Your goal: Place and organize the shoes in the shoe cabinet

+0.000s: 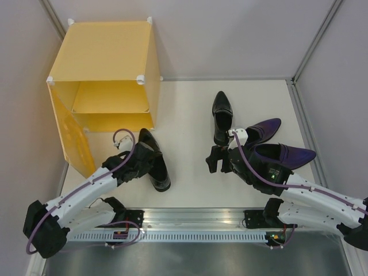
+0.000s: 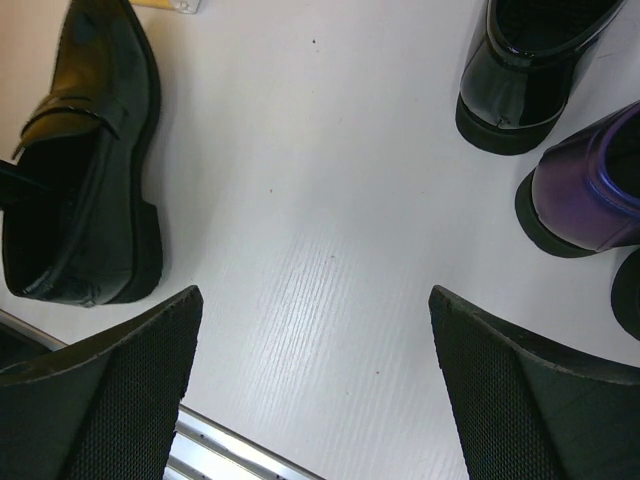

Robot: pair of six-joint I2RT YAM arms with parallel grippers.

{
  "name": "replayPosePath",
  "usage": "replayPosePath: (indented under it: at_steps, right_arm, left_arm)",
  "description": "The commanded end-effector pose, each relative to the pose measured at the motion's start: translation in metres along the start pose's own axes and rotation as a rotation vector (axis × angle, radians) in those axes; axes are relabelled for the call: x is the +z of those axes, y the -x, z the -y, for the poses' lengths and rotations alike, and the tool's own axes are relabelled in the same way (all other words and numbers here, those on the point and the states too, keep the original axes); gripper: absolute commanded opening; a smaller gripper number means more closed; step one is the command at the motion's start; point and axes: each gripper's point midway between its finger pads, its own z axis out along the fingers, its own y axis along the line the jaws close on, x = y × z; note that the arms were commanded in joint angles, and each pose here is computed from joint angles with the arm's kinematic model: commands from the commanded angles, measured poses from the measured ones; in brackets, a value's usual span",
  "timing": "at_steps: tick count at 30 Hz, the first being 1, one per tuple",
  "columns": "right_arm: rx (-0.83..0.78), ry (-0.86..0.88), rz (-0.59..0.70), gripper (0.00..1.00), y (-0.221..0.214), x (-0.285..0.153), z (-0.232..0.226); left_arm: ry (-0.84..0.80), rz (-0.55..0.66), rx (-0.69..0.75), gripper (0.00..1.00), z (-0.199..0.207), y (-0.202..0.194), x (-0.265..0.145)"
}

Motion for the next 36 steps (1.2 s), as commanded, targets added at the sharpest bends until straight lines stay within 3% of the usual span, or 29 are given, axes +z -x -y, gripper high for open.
replayPosePath:
  at_steps: [1,12,22,26,32,36]
  right_arm:
    - [0.017,0.007,0.019,0.97,0.005,-0.005,-0.001]
    - [0.001,0.012,0.010,0.97,0.003,-0.004,-0.002]
    - [-0.027,0.047,-0.006,0.98,0.000,0.003,-0.012]
    - [-0.042,0.062,-0.008,0.97,0.002,0.002,-0.015]
    - [-0.058,0.106,0.024,0.98,0.013,-0.007,-0.020]
    - [-0.065,0.127,0.048,0.98,0.019,-0.013,-0.021]
  left_arm:
    - [0.019,0.136,-0.044,0.02,-0.016,0.045,-0.016]
    - [0.190,0.322,-0.139,0.02,-0.076,0.108,-0.061]
    - [0.352,0.511,-0.206,0.02,-0.125,0.139,-0.124]
    - [0.321,0.560,-0.188,0.02,-0.116,0.158,-0.141]
    - [0.290,0.652,-0.015,0.02,-0.086,0.207,-0.165]
    - [0.279,0.644,0.057,0.02,-0.070,0.233,-0.168]
